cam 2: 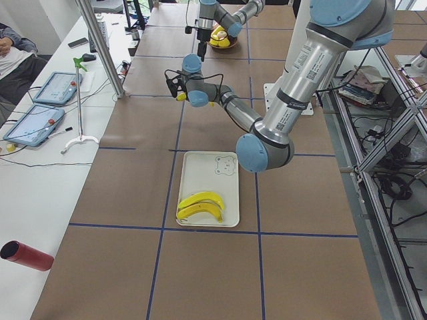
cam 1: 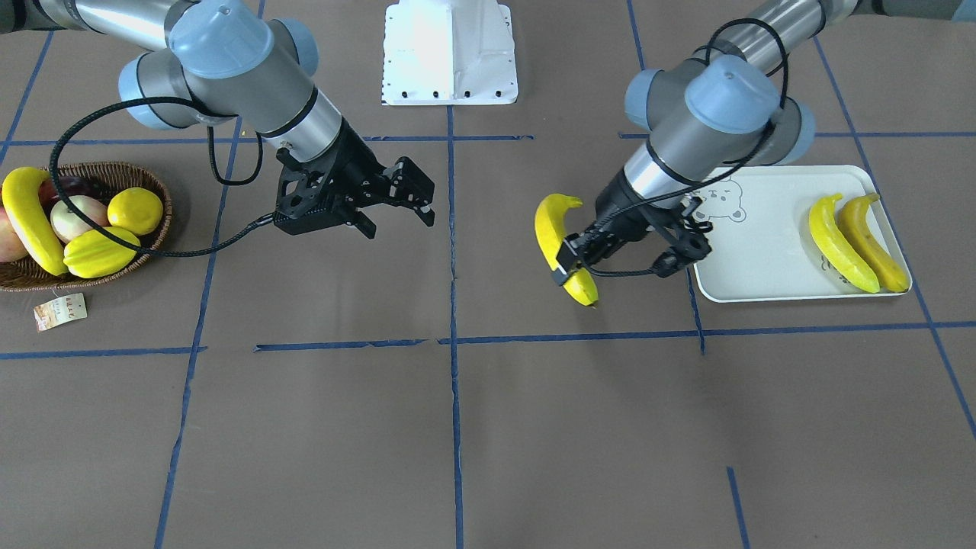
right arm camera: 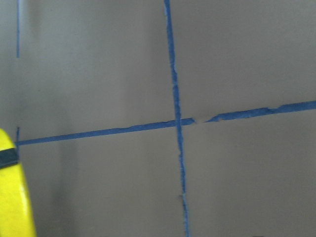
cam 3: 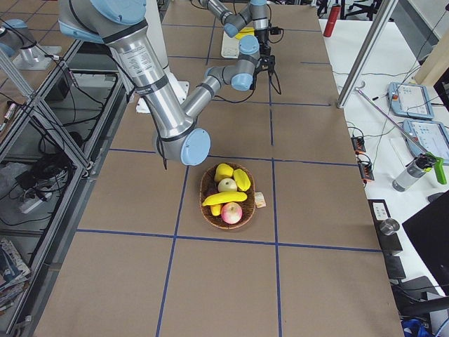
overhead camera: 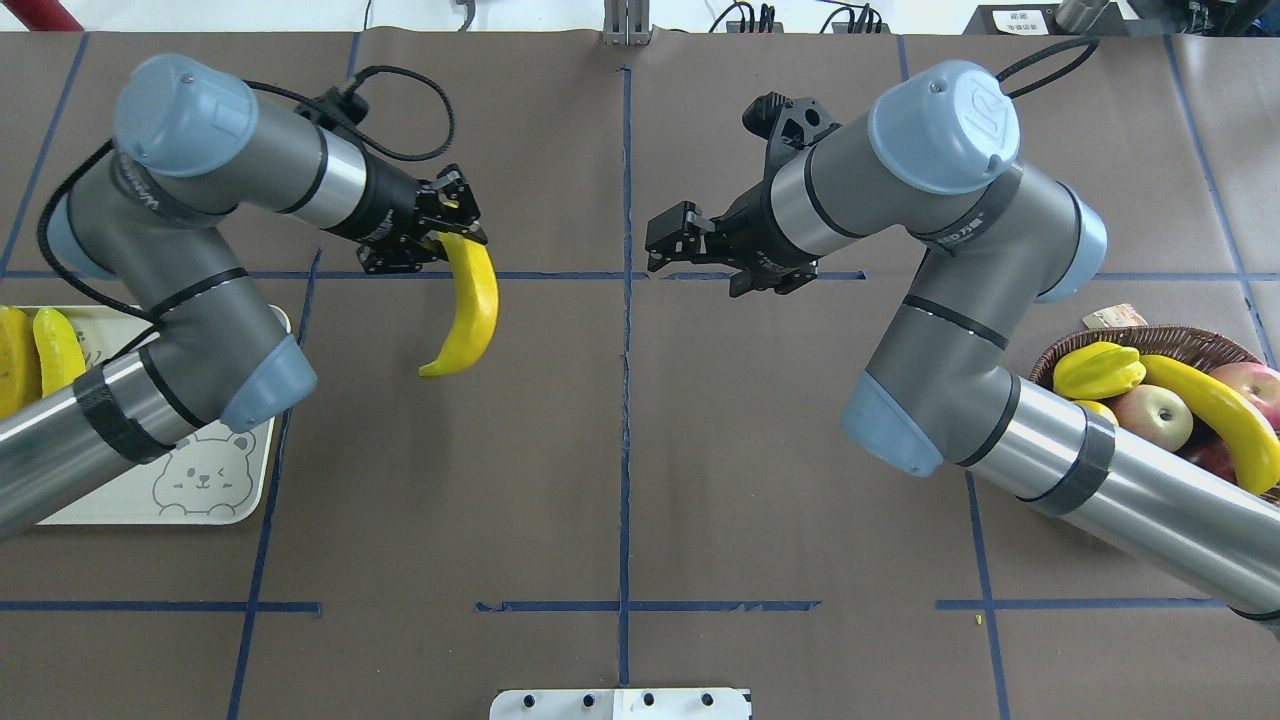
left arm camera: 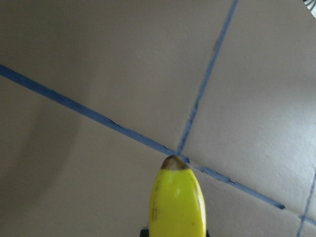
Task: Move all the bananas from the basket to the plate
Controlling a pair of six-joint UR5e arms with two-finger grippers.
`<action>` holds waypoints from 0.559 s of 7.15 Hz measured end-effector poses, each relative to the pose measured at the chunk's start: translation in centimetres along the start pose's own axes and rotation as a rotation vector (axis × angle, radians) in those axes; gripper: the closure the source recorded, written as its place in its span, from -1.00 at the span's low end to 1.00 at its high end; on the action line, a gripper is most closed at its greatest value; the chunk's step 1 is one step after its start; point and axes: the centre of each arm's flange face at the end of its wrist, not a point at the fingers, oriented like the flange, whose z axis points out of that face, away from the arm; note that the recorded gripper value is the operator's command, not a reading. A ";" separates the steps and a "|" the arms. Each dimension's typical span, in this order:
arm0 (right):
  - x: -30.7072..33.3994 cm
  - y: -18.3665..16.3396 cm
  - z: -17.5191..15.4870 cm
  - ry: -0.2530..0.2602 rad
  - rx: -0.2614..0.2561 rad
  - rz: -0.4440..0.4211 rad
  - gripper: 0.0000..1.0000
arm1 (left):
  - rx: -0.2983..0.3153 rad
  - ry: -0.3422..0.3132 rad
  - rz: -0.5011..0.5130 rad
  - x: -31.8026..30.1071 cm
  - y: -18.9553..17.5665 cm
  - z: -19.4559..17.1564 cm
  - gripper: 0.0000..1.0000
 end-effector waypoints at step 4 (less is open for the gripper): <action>4.1 -2.8 -6.5 0.305 -0.043 -0.073 -0.99 | 0.116 -0.230 0.026 -11.8 -7.1 -4.0 1.00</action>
